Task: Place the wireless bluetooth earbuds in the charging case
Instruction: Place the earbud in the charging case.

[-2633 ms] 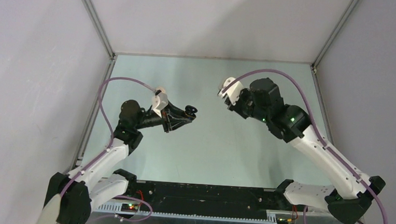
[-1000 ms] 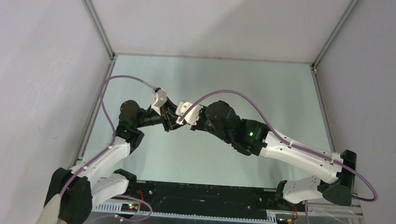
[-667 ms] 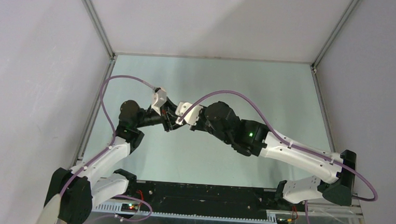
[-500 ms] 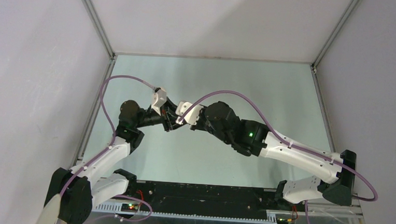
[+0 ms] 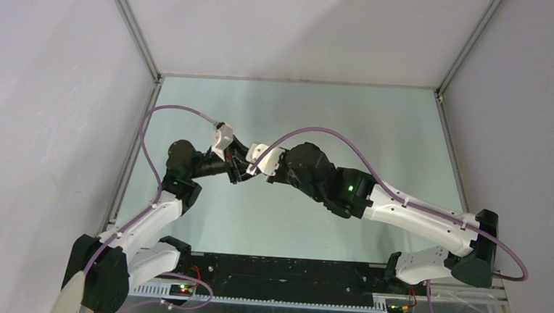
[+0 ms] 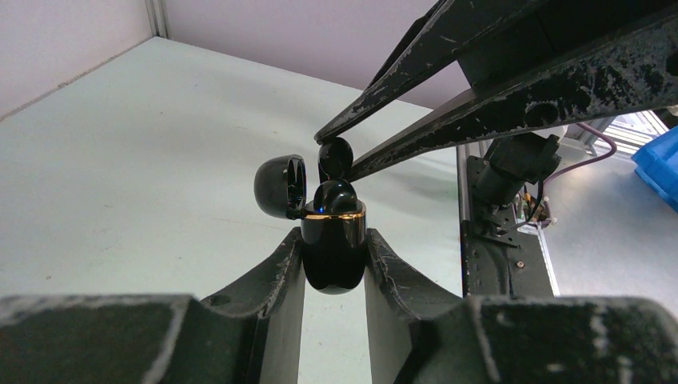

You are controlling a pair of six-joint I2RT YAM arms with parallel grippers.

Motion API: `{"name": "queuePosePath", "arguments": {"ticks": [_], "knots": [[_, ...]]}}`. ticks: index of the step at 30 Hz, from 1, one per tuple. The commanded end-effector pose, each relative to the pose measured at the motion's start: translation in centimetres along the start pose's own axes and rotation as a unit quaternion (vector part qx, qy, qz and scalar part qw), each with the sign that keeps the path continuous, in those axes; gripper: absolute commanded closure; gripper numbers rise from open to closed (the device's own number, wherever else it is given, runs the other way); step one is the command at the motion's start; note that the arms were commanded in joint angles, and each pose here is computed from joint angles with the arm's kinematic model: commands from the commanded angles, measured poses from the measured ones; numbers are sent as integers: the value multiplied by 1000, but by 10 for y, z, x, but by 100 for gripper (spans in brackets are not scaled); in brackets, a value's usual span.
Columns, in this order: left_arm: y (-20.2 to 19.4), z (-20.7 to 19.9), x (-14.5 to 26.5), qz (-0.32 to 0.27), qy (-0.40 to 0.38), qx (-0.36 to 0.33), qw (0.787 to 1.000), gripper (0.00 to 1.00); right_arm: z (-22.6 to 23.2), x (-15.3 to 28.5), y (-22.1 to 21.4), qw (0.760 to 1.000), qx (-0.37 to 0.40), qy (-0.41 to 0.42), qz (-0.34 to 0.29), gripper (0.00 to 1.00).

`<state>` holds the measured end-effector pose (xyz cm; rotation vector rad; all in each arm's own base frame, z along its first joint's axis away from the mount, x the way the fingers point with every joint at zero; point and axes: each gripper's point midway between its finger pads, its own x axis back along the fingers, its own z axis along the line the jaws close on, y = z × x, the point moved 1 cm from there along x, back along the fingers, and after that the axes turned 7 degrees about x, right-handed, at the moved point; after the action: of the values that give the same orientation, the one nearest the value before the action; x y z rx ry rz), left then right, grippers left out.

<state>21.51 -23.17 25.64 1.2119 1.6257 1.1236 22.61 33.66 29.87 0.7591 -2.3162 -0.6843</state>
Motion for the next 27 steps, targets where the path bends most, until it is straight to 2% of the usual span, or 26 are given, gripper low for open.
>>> {"name": "queuePosePath", "arguments": {"ticks": [1, 27], "knots": [[9, -9, 0, -12, -16, -22, 1000, 100, -1, 1, 2, 1000, -3, -1, -8, 91], [9, -9, 0, -13, -17, -23, 1000, 100, 20, -2, 5, 999, -4, 41, -14, 90]]}}
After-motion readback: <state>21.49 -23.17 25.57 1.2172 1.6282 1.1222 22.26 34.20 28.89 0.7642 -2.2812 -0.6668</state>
